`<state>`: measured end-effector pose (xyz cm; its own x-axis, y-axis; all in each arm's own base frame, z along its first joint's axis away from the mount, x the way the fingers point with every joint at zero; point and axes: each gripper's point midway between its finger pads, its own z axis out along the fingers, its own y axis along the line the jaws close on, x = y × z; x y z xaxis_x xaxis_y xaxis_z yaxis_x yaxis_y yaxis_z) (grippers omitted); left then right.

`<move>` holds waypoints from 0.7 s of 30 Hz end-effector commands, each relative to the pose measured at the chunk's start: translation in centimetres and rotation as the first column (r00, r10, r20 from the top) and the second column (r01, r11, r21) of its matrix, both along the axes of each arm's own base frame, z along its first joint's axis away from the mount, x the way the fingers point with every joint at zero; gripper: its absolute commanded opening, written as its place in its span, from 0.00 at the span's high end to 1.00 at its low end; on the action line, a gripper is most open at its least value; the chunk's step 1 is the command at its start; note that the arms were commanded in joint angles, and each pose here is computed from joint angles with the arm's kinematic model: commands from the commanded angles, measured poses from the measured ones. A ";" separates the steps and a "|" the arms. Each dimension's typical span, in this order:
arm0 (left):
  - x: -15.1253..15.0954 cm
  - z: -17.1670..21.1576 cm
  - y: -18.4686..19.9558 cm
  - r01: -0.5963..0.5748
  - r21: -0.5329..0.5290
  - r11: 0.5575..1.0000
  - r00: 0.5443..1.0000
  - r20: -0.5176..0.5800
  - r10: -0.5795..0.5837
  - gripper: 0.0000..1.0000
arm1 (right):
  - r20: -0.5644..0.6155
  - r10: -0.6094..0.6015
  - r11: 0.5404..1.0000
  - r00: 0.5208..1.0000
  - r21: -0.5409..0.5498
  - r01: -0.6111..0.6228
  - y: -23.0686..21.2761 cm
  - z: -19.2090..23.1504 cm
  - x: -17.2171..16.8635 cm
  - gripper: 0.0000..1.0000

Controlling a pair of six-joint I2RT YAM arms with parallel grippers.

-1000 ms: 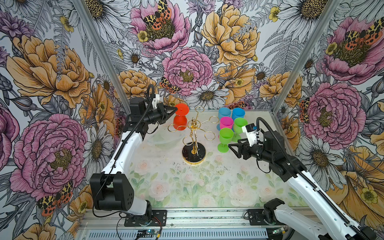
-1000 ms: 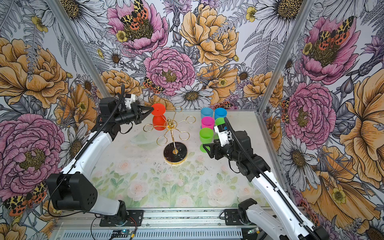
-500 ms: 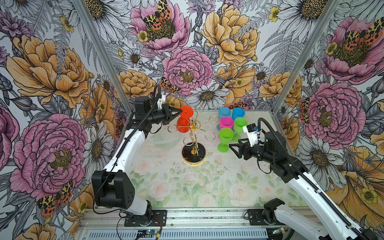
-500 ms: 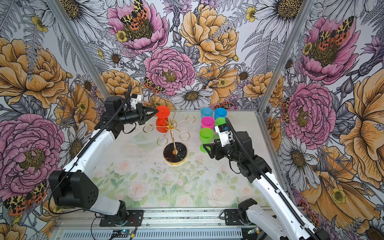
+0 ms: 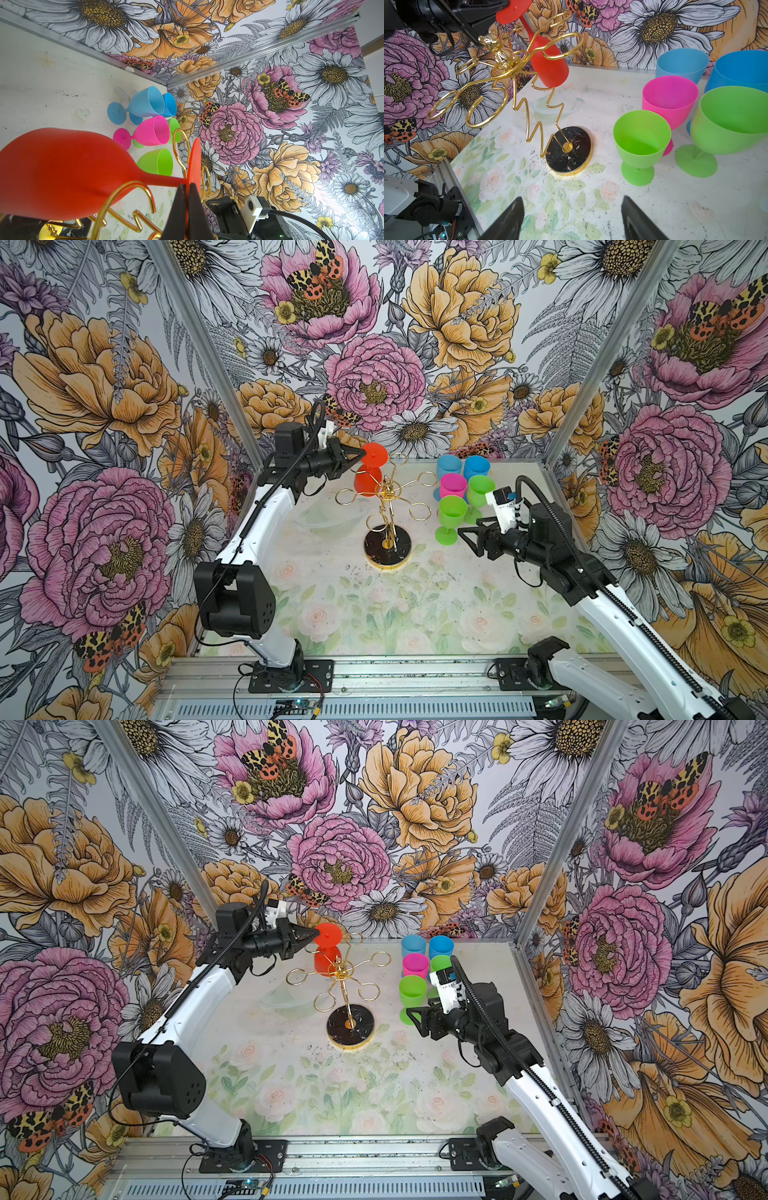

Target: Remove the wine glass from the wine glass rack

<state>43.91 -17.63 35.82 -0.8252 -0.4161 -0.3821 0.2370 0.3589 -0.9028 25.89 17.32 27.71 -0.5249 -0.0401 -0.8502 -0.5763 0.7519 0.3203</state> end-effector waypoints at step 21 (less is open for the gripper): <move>1.0 0.9 9.8 -0.349 0.088 0.933 0.936 0.091 0.341 1.00 | 0.008 0.001 1.000 1.000 0.017 -0.002 0.1 0.2 -0.1 0.26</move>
<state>45.89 -9.20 35.44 -0.6598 -0.6090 -0.4402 0.1298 0.4847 -0.8650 25.89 17.33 27.71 -0.5251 -0.0399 -0.8501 -0.5763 0.7516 0.3208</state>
